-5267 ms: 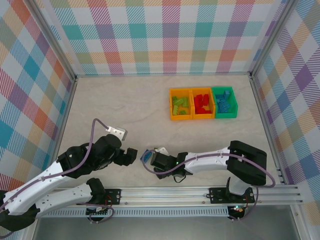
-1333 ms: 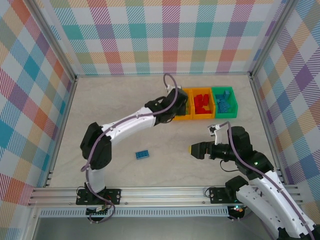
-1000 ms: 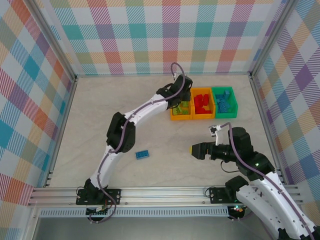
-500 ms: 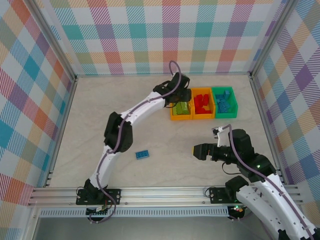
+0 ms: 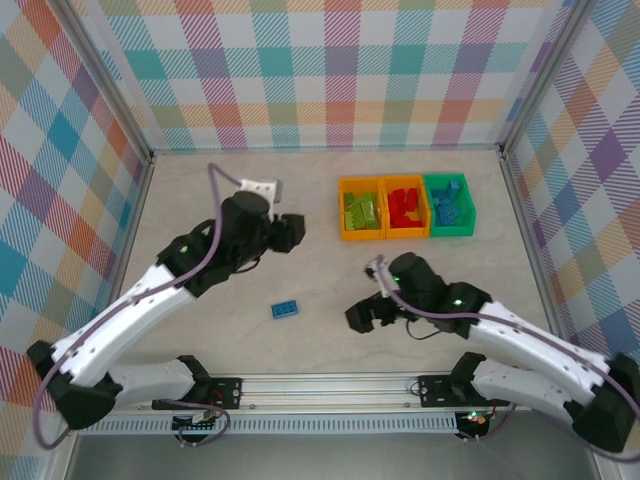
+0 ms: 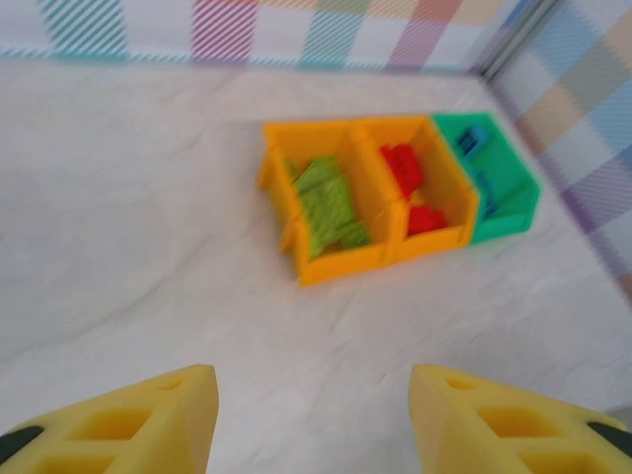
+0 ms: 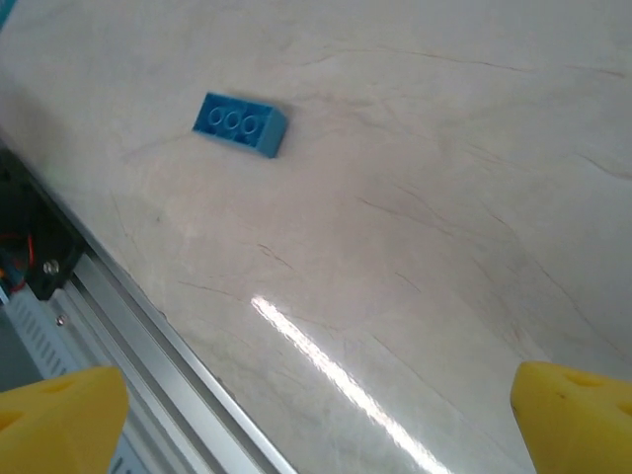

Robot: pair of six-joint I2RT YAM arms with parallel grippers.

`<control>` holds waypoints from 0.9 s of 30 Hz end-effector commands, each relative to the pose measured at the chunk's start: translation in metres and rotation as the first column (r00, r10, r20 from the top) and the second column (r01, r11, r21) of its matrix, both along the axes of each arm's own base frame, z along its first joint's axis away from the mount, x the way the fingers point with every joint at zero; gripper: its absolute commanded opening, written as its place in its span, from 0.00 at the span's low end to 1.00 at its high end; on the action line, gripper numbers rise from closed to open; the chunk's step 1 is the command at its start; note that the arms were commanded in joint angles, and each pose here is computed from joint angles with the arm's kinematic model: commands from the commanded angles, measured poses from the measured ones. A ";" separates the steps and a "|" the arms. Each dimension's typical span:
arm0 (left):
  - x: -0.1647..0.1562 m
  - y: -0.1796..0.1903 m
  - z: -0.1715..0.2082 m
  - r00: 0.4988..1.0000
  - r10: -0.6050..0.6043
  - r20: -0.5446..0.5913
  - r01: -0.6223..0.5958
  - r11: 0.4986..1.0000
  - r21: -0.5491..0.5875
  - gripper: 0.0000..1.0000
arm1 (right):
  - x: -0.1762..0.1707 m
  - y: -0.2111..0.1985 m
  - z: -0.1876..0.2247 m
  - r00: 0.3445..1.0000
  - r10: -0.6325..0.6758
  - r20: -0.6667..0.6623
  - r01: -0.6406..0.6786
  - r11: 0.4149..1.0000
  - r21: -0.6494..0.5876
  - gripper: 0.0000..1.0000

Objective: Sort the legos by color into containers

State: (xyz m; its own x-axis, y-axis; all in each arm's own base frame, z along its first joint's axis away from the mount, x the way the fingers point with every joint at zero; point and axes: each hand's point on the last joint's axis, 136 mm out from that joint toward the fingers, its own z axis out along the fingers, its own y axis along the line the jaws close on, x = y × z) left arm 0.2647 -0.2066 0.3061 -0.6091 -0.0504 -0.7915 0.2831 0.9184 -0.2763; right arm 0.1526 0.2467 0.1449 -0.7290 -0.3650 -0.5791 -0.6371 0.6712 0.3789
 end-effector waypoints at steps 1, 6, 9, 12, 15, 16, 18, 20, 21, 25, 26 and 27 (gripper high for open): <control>-0.044 0.052 -0.051 0.987 0.058 -0.151 -0.033 0.986 0.162 0.56 | 0.016 0.054 0.014 0.957 0.175 0.230 -0.187 0.982 0.030 1.00; -0.087 0.081 -0.073 0.971 0.059 -0.233 -0.033 0.993 0.115 0.66 | 0.004 0.112 -0.023 0.766 0.501 0.403 -0.507 0.856 -0.100 1.00; -0.099 0.083 -0.081 0.960 0.051 -0.274 -0.033 0.997 0.069 0.74 | 0.013 0.135 -0.041 0.640 0.579 0.505 -0.579 0.796 -0.179 1.00; -0.104 0.090 -0.088 0.955 0.083 -0.283 -0.068 0.996 0.060 0.81 | 0.021 0.150 -0.053 0.528 0.617 0.584 -0.612 0.753 -0.242 1.00; -0.106 0.095 -0.093 0.953 0.099 -0.285 -0.084 0.994 0.065 0.84 | 0.029 0.163 -0.057 0.507 0.607 0.612 -0.608 0.755 -0.244 1.00; -0.107 0.096 -0.095 0.952 0.100 -0.288 -0.085 0.994 0.066 0.85 | 0.031 0.167 -0.058 0.510 0.606 0.611 -0.612 0.754 -0.238 1.00; -0.106 0.095 -0.097 0.952 0.097 -0.290 -0.082 0.995 0.063 0.86 | 0.026 0.175 -0.064 0.504 0.636 0.584 -0.656 0.722 -0.220 1.00; -0.105 0.094 -0.101 0.951 0.098 -0.292 -0.081 0.994 0.068 0.87 | 0.024 0.182 -0.071 0.494 0.655 0.572 -0.684 0.699 -0.210 1.00; -0.104 0.094 -0.102 0.951 0.103 -0.291 -0.085 0.994 0.073 0.88 | 0.023 0.184 -0.076 0.496 0.666 0.557 -0.696 0.689 -0.204 1.00; -0.104 0.098 -0.104 0.949 0.121 -0.291 -0.099 0.991 0.091 0.90 | 0.022 0.186 -0.094 0.528 0.693 0.492 -0.719 0.673 -0.176 0.91; -0.105 0.099 -0.104 0.950 0.119 -0.290 -0.097 0.991 0.089 0.90 | 0.023 0.185 -0.098 0.542 0.692 0.476 -0.715 0.678 -0.170 0.87; -0.106 0.099 -0.104 0.951 0.115 -0.287 -0.095 0.992 0.085 0.91 | 0.024 0.184 -0.102 0.556 0.692 0.461 -0.715 0.681 -0.158 0.82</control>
